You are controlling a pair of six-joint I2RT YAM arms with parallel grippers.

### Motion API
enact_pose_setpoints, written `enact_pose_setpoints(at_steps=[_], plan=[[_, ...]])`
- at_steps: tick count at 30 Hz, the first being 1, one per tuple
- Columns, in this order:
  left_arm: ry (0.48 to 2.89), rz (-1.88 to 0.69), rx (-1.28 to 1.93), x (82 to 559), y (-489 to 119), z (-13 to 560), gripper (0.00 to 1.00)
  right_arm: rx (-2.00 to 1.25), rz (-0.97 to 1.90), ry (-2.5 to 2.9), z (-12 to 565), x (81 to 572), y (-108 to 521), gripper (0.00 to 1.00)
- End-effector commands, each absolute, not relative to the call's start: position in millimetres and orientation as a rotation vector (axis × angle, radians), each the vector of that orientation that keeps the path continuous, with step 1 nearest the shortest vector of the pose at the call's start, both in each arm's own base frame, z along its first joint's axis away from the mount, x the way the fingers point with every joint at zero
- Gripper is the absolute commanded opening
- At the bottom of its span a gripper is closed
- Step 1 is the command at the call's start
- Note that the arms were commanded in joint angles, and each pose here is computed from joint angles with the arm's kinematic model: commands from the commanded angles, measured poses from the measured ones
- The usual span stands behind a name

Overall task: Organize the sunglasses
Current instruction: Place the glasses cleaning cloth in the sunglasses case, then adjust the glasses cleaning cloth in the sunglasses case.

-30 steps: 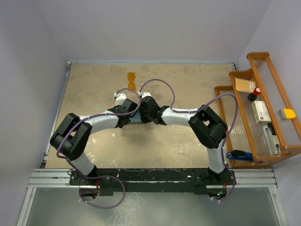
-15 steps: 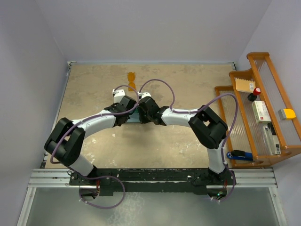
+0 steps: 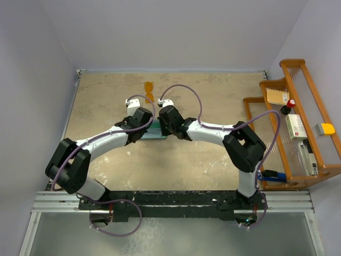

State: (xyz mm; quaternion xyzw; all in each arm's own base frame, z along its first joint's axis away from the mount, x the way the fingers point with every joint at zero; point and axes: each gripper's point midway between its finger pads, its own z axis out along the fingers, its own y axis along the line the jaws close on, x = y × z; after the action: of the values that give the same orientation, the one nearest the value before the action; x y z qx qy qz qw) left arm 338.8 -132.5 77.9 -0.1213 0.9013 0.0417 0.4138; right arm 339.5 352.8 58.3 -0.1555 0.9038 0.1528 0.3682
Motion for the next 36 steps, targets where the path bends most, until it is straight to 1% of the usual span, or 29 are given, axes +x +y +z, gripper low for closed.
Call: enact_pose_setpoints(at_steps=[1, 8, 10, 18, 27, 36], plan=[[2.196, 0.010, -0.343, 347, -139, 95, 0.00, -0.371, 0.414, 2.243, 91, 346, 352, 0.00], [2.192, -0.199, -0.363, 346, -166, 74, 0.00, -0.396, 0.450, 2.267, 75, 342, 359, 0.00], [2.204, -0.220, -0.376, 345, -169, 65, 0.00, -0.396, 0.459, 2.268, 71, 343, 361, 0.00], [2.188, -0.223, -0.409, 346, -168, 52, 0.00, -0.397, 0.491, 2.278, 62, 344, 370, 0.00], [2.143, -0.228, -0.432, 352, -167, 59, 0.00, -0.400, 0.507, 2.287, 53, 345, 376, 0.00], [2.193, -0.165, -0.427, 347, -161, 35, 0.00, -0.391, 0.520, 2.280, 53, 348, 380, 0.00]])
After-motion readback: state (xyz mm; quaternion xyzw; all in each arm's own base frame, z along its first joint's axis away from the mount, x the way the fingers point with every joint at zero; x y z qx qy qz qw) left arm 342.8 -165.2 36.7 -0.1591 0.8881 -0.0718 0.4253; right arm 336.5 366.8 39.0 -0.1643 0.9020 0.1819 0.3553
